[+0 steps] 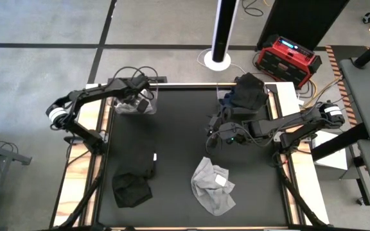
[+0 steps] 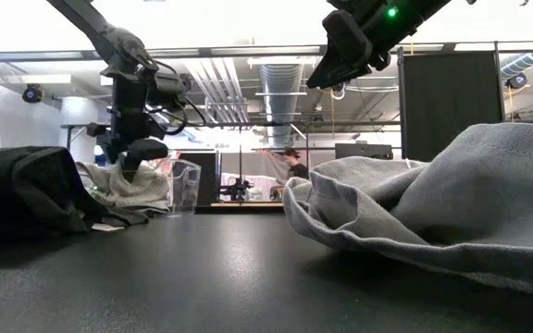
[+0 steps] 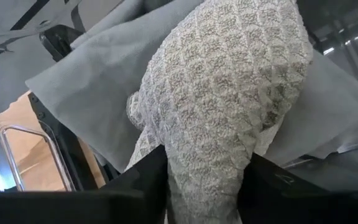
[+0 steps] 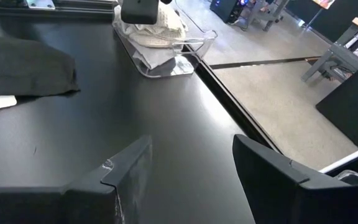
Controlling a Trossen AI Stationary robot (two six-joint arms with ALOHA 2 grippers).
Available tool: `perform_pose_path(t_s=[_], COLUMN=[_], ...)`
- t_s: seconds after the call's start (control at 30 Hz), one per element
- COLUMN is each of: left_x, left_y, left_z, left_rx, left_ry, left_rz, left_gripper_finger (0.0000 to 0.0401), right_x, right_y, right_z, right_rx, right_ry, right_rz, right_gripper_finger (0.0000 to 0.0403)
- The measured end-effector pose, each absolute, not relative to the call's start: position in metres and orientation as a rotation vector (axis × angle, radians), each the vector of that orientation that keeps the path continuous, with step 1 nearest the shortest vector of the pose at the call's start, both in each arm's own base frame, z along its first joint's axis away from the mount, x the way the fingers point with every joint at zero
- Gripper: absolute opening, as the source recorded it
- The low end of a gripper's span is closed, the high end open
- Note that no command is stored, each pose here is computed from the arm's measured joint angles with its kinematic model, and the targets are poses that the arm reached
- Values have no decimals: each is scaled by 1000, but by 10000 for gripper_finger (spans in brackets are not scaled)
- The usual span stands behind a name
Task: Sort towels by color in basket
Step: Put the light gray towel into the left transparent bin
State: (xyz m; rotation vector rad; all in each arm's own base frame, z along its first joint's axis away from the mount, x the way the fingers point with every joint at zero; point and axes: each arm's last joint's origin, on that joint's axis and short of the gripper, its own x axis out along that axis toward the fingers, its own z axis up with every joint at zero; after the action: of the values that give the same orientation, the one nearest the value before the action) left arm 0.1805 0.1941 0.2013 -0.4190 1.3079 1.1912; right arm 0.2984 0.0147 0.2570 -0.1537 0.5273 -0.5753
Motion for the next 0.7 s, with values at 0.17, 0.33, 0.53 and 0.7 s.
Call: perform_pose_path(t_s=[0.17, 0.33, 0.53, 0.7], left_x=[180, 180, 179, 183], left_y=[194, 194, 195, 193], left_z=[202, 203, 207, 212], left_rx=[-423, -406, -365, -329], left_ry=[1300, 1303, 1306, 1326], left_rz=[1196, 1210, 1225, 1188], left_gripper_finger=[169, 214, 270, 299], right_x=[298, 298, 298, 298], right_y=[15, 15, 15, 15], right_z=[256, 256, 256, 255], right_rx=[-155, -155, -155, -150], right_ry=[529, 530, 530, 531], right_rz=[-575, -575, -575, -576], right_gripper_finger=[217, 215, 219, 221])
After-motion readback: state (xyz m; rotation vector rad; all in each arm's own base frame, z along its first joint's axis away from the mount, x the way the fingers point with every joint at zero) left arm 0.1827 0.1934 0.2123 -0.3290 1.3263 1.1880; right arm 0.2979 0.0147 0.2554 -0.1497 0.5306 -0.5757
